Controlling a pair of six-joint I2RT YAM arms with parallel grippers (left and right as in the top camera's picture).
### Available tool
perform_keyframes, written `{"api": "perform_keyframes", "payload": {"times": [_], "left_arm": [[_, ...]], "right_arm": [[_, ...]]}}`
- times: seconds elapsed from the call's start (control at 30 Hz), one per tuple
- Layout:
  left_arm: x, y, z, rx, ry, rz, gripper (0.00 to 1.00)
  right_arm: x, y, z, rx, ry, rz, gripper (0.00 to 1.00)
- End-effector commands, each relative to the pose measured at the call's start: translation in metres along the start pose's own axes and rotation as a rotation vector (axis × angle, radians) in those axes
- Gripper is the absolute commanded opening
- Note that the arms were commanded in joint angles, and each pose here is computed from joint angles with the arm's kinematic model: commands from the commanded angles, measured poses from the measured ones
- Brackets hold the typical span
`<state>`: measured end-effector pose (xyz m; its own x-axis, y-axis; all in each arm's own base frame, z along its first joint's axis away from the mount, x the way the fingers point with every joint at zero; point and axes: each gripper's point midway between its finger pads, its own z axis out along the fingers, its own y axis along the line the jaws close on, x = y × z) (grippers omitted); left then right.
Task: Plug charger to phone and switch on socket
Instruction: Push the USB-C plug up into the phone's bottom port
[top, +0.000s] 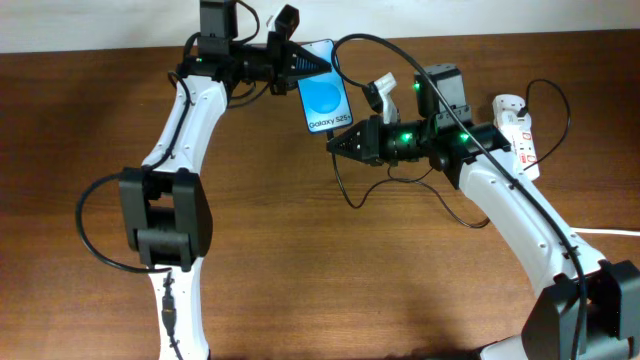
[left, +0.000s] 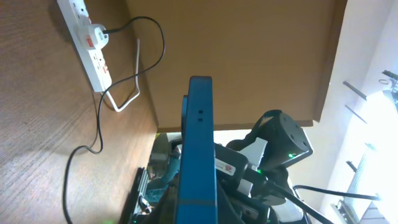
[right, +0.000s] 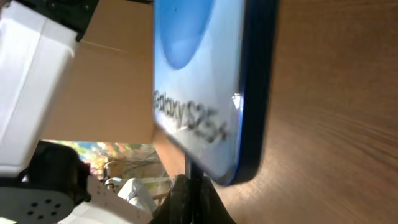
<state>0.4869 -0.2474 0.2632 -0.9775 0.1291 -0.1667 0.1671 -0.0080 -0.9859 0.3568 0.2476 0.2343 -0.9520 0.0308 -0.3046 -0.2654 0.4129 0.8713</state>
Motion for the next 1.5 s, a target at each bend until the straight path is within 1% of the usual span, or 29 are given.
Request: {"api": "perform_keyframes", "payload": {"times": [0.0, 0.1, 0.3, 0.7, 1.47], "left_arm": [[0.003, -0.034, -0.012, 0.015, -0.002, 0.082, 0.00], [-0.001, -0.033, -0.025, 0.010, -0.027, 0.082, 0.00], [-0.001, -0.033, -0.026, 0.010, -0.029, 0.082, 0.00], [0.006, -0.035, -0.004, 0.019, 0.015, 0.082, 0.00], [0.007, -0.035, -0.003, 0.019, 0.016, 0.079, 0.00]], "right_arm": [[0.009, 0.006, 0.001, -0.041, 0.041, 0.010, 0.04], [0.014, 0.003, 0.001, -0.032, 0.057, 0.017, 0.04], [0.008, 0.007, 0.001, -0.043, 0.037, -0.027, 0.04], [0.005, 0.008, 0.001, -0.048, 0.027, -0.043, 0.04], [-0.003, 0.000, -0.009, -0.036, 0.000, -0.013, 0.04]]}}
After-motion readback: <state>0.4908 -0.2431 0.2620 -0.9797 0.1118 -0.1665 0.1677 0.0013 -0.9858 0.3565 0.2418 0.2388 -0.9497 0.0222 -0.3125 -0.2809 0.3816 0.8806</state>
